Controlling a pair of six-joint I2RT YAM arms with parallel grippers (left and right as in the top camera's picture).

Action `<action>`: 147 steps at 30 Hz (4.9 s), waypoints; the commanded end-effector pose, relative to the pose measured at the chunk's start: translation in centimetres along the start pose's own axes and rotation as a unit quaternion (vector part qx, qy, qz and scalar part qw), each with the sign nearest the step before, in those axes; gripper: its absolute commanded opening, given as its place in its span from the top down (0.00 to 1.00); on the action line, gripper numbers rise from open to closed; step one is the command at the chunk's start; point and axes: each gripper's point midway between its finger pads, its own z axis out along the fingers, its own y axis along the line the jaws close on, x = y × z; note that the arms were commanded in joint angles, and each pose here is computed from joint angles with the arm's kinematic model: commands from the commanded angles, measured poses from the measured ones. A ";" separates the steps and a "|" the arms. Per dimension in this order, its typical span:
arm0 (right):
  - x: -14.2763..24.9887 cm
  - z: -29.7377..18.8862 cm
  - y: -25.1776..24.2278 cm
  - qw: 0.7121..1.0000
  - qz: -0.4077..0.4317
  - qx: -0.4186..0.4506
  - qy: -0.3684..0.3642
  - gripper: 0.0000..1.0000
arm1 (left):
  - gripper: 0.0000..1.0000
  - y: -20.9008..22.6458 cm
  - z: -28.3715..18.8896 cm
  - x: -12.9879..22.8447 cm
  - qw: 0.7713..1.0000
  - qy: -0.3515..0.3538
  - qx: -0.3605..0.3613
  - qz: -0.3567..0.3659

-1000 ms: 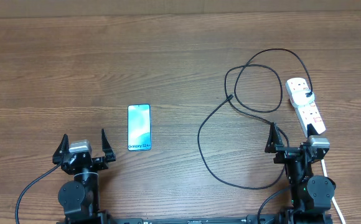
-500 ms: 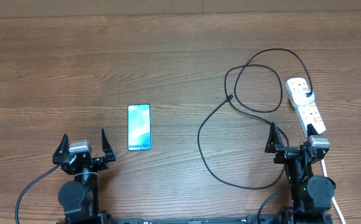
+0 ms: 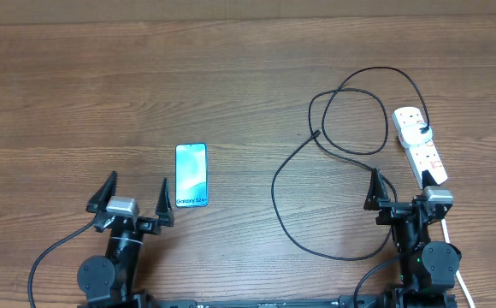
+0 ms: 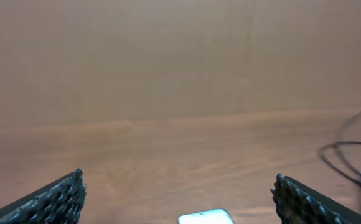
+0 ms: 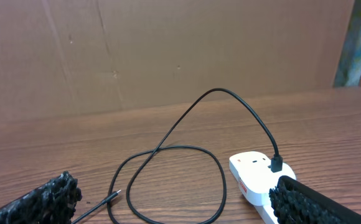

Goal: Plug charger to phone and switch on socket
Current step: 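Move the left gripper over the phone and open it, then lower the left gripper and close it on the phone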

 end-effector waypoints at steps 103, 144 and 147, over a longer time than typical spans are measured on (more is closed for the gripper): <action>0.2 0.0 0.0 1.000 -0.002 -0.001 -0.002 0.00 | 0.00 -5.5 9.7 14.0 0.707 0.700 -0.093 -0.032; 0.2 0.0 0.0 1.000 -0.002 -0.001 -0.002 0.00 | 0.00 -4.7 7.5 18.2 0.686 0.718 -0.096 -0.068; 0.2 0.0 0.0 1.000 -0.002 -0.001 -0.002 0.00 | 0.00 -4.7 7.3 18.6 0.685 0.719 -0.096 -0.068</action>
